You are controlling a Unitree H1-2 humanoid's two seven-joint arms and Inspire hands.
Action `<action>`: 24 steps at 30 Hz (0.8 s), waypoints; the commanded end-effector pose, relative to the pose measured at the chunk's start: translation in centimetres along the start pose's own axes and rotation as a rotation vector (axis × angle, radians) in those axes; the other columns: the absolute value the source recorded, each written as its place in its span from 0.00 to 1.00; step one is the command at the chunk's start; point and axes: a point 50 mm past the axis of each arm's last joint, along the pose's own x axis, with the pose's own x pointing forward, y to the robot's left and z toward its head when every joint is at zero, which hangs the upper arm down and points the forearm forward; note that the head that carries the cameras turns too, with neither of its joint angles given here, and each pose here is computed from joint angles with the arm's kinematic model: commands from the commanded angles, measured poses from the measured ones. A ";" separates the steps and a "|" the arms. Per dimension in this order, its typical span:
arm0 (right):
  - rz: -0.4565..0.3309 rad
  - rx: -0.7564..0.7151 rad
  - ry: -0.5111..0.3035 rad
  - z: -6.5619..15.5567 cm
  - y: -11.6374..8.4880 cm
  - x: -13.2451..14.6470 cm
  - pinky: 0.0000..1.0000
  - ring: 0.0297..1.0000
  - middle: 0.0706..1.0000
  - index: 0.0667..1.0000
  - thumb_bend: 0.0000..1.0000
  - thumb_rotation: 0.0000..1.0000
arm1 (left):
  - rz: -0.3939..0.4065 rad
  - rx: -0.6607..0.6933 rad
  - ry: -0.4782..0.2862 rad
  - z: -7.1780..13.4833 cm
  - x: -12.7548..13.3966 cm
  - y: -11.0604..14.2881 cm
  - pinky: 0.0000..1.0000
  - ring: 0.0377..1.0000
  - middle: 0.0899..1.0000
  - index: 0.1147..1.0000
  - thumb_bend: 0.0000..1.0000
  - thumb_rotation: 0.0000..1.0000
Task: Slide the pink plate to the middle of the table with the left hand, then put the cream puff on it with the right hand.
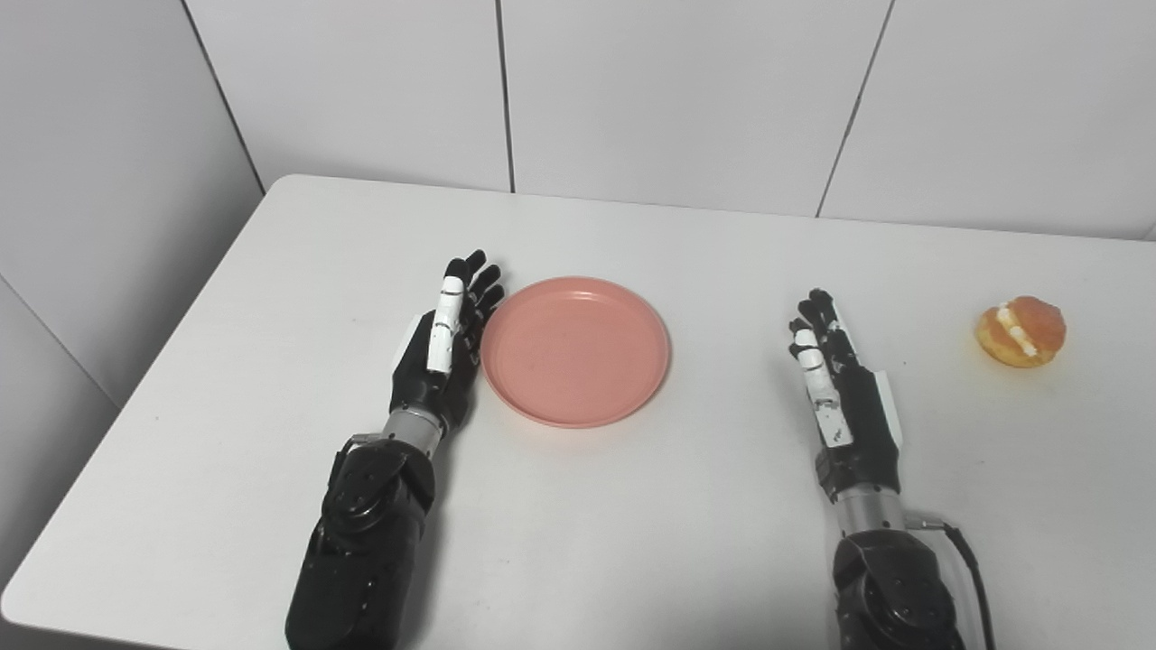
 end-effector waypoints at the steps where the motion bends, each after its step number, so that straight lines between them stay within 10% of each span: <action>1: 0.010 -0.001 -0.041 1.3 1.2 0.6 0.97 0.94 0.94 0.94 0.61 0.85 | -0.048 -0.013 -0.036 0.7 -0.1 -1.2 0.99 0.97 0.97 0.96 0.55 1.00; 24: 0.018 -0.024 -0.040 1.5 2.5 0.6 0.97 0.96 0.96 0.96 0.60 0.89 | -0.189 0.055 -0.010 -1.4 -2.3 -4.4 0.91 0.92 0.91 0.90 0.54 0.99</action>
